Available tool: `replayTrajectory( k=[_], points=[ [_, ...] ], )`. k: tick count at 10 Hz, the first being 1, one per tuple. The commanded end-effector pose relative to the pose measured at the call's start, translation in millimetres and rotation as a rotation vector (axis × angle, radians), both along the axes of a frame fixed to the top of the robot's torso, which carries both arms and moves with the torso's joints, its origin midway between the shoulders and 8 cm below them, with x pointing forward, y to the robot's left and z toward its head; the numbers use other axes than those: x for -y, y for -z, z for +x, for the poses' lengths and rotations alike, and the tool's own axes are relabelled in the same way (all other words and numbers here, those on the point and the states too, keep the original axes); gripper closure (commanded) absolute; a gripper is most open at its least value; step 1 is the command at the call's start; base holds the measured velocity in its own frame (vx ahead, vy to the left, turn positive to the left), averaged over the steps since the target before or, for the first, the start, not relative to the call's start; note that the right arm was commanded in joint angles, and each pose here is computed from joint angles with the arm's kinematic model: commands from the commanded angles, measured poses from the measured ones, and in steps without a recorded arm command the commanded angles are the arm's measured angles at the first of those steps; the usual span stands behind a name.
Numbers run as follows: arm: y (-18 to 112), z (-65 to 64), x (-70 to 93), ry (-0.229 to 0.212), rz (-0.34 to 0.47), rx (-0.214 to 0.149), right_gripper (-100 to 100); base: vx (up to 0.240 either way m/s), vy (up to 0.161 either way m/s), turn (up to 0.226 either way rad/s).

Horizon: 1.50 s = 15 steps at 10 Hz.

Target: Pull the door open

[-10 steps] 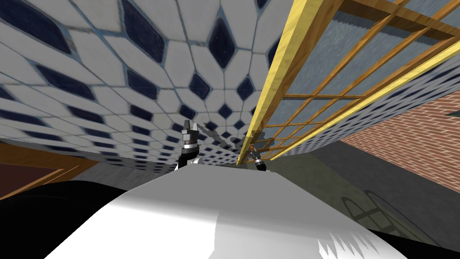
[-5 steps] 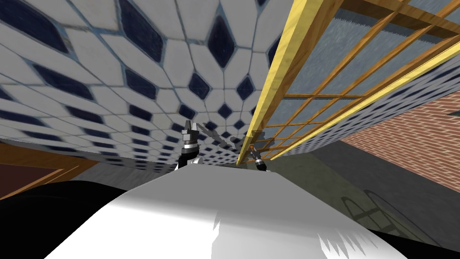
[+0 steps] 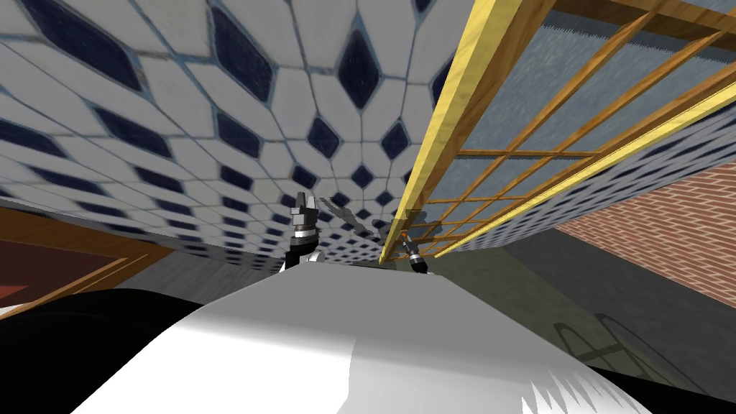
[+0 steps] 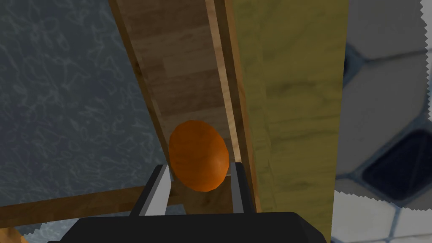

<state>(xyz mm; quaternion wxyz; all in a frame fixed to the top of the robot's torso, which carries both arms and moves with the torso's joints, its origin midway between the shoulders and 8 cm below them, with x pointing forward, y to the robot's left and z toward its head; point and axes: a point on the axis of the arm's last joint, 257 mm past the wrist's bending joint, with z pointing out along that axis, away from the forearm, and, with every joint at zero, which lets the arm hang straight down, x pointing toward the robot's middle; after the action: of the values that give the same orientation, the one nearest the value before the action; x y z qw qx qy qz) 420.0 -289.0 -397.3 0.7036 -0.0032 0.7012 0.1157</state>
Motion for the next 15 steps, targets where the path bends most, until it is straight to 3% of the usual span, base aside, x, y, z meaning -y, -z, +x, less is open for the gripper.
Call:
replayTrajectory(
  k=[1, 15],
  points=[
    [2.0, -1.4, -3.4, 0.0, 0.061, -0.013, 100, -0.027, -0.011, 0.073],
    [-2.6, -0.5, 19.7, 0.063, 0.453, -0.045, 100, -0.027, -0.009, 0.076]
  ],
)
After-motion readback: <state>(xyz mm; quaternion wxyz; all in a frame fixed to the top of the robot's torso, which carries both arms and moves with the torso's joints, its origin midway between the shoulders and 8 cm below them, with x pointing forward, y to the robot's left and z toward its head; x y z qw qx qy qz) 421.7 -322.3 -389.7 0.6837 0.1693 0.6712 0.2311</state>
